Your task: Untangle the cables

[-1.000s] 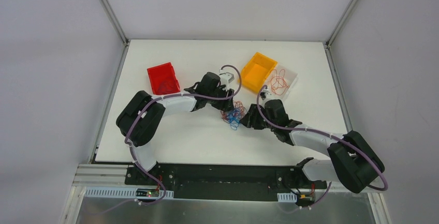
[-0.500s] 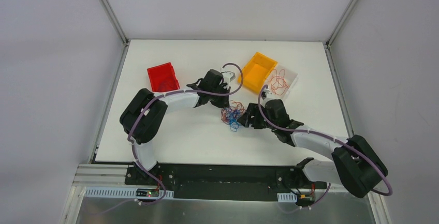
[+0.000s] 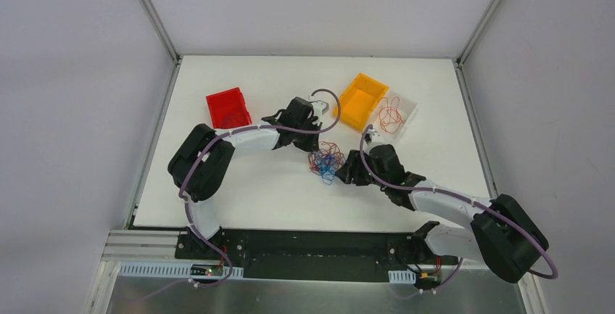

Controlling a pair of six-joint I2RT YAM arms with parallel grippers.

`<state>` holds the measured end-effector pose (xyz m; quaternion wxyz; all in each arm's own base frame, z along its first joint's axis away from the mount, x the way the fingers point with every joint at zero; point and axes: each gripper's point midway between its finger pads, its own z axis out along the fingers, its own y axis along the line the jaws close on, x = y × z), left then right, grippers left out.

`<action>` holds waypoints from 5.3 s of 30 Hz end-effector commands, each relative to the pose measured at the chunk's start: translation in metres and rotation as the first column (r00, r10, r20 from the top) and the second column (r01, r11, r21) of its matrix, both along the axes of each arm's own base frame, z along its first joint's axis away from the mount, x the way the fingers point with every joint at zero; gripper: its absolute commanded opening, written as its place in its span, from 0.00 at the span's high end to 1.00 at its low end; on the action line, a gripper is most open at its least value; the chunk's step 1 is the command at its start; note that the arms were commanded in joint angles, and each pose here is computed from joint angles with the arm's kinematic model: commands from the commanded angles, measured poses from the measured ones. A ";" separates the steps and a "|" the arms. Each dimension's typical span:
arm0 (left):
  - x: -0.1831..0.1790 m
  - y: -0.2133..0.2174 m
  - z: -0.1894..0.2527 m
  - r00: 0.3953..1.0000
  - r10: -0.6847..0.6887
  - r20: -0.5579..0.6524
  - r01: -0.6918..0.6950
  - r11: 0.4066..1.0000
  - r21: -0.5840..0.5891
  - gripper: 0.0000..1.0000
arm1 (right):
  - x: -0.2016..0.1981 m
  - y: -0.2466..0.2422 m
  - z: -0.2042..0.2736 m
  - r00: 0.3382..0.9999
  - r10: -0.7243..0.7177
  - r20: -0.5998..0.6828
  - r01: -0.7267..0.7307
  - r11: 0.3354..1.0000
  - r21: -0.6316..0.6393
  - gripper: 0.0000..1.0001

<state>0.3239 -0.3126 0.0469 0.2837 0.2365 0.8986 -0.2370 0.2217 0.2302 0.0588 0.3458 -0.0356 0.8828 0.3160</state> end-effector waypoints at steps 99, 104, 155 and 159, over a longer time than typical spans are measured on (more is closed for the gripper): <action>-0.012 0.023 0.064 0.995 -0.007 0.101 0.029 0.975 -0.220 0.19 | 0.034 -0.056 0.036 0.966 -0.221 -0.136 0.189 0.958 -0.216 0.29; -0.013 0.024 0.060 0.995 -0.018 0.103 0.038 0.978 -0.203 0.18 | 0.043 -0.068 0.027 0.955 -0.288 -0.076 0.250 0.914 -0.320 0.44; -0.017 0.044 0.100 0.955 0.063 0.291 0.016 0.965 -0.260 0.20 | 0.060 -0.055 0.024 0.964 -0.240 -0.117 0.161 0.872 -0.463 0.31; -0.017 0.045 0.100 0.954 0.065 0.291 0.013 0.966 -0.259 0.20 | 0.065 -0.057 0.015 0.961 -0.256 -0.106 0.173 0.852 -0.494 0.42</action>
